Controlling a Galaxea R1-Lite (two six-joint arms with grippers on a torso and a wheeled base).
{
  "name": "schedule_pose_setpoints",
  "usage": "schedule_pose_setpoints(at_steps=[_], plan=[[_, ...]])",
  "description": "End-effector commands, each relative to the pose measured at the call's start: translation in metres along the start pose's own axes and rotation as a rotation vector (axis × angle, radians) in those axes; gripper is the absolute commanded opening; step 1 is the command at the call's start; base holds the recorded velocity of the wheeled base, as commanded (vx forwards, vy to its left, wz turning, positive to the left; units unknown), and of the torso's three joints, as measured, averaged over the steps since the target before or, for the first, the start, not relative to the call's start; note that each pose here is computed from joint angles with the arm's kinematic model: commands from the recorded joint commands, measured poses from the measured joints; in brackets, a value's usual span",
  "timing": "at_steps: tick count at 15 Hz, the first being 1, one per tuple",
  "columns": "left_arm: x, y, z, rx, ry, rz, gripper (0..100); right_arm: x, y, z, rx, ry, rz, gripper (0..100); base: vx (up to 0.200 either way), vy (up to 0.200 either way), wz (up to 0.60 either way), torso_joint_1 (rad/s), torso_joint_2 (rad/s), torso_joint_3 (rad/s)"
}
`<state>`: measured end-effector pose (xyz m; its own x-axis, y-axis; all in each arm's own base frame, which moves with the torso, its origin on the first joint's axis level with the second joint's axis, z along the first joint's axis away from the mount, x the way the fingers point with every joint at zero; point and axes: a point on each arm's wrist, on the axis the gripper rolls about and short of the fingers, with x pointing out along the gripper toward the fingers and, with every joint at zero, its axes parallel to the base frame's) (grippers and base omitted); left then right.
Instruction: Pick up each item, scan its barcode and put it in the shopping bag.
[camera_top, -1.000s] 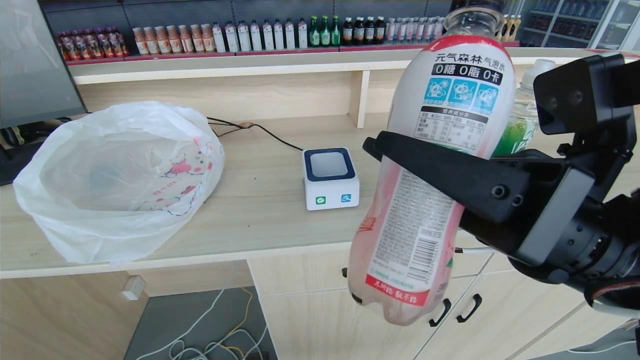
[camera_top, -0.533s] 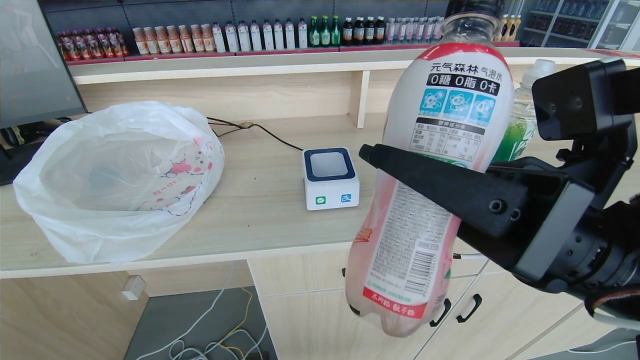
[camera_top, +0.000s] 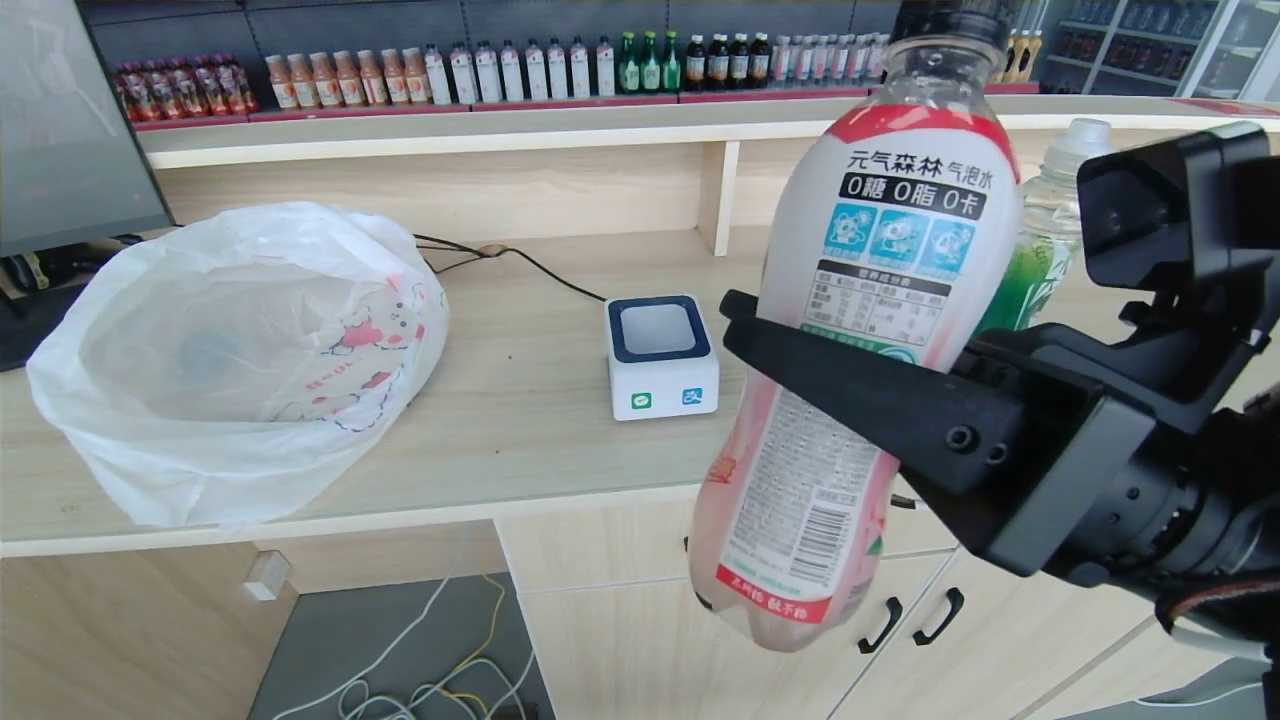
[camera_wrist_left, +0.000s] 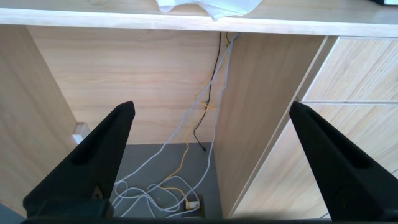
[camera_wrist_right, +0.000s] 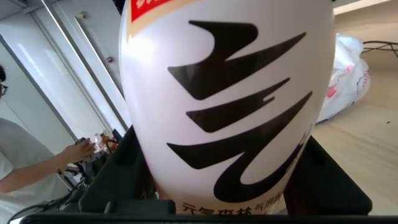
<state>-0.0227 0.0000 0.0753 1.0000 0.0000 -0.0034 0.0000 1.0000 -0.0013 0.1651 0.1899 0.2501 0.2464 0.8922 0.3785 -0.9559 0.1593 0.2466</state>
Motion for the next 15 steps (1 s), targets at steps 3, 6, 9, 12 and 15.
schedule_pose_setpoints(at_steps=[3,6,9,12,15], plan=[[0.0,0.0,0.0,0.0,0.0,0.0,100,-0.013,-0.006,-0.017,-0.136,0.054,-0.077,0,0.0,0.0,0.0,0.0,0.0,0.0],[0.0,0.0,0.0,0.0,0.0,0.0,100,-0.017,-0.011,-0.024,-0.285,0.066,-0.248,0,0.0,0.0,0.0,0.0,0.0,0.0],[0.0,0.0,0.0,0.0,0.0,0.0,100,-0.023,-0.012,-0.025,-0.384,0.062,-0.388,0,0.0,0.0,0.0,0.0,0.0,0.0],[0.0,0.0,0.0,0.0,0.0,0.0,100,-0.025,-0.007,-0.012,-0.565,0.038,-0.457,0,0.0,0.0,0.0,0.0,0.0,0.0],[0.0,0.0,0.0,0.001,0.0,0.0,100,-0.028,-0.006,-0.009,-0.63,0.028,-0.567,0,0.0,0.0,0.0,0.0,0.0,0.0]])
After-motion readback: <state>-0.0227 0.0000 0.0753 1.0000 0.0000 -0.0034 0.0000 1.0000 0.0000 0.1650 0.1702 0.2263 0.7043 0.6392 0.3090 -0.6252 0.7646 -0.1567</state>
